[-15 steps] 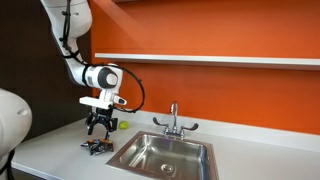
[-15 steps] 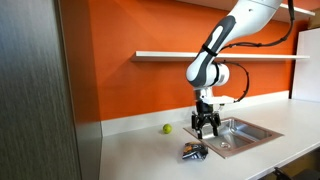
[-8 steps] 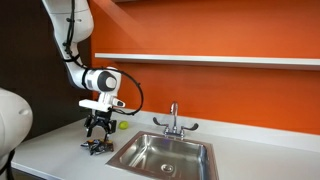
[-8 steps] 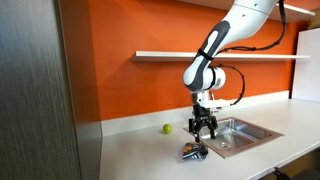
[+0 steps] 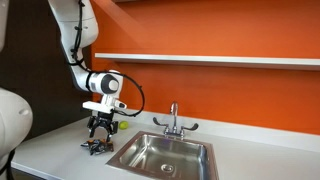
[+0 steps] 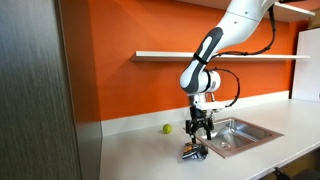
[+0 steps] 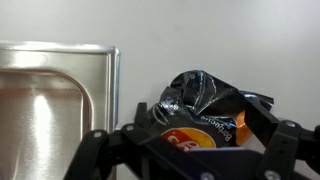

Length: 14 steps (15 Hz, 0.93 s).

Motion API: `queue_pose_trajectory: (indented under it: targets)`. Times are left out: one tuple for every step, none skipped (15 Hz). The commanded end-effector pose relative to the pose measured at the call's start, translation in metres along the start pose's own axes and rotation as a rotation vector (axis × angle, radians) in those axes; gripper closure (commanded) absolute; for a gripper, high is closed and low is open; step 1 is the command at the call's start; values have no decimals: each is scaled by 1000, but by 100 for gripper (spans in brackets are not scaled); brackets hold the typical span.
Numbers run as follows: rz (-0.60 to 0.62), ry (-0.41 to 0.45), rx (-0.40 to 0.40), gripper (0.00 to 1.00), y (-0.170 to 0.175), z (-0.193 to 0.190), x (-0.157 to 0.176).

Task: Put the black packet on the bottom shelf

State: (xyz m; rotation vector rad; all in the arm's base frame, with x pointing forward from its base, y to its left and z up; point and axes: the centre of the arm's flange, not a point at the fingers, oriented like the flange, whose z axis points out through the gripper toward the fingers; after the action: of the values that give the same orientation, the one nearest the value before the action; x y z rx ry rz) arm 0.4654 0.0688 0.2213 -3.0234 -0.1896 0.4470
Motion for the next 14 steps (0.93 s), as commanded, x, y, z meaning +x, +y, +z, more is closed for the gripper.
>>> queue_pose_trajectory:
  targets:
    - [-15, 4, -12, 0, -1, 3, 19]
    - [-13, 4, -10, 0, 0, 3, 21]
    - [-12, 3, -9, 0, 1, 4, 23]
    - [-12, 2, -8, 0, 1, 5, 25]
    - [-10, 1, -7, 0, 2, 6, 26]
    - [-10, 0, -6, 0, 2, 7, 28]
    - [-10, -1, -6, 0, 2, 8, 29]
    - [-9, -4, -5, 0, 3, 9, 30]
    - [-9, -5, -5, 0, 3, 10, 31]
    - [-8, -6, -3, 0, 3, 11, 31]
    - [-7, -8, -3, 0, 3, 12, 32]
    - [-7, -12, -3, 0, 3, 14, 32]
    - [-7, -14, -3, 0, 3, 15, 33]
    - [-6, -17, -3, 0, 4, 17, 33]
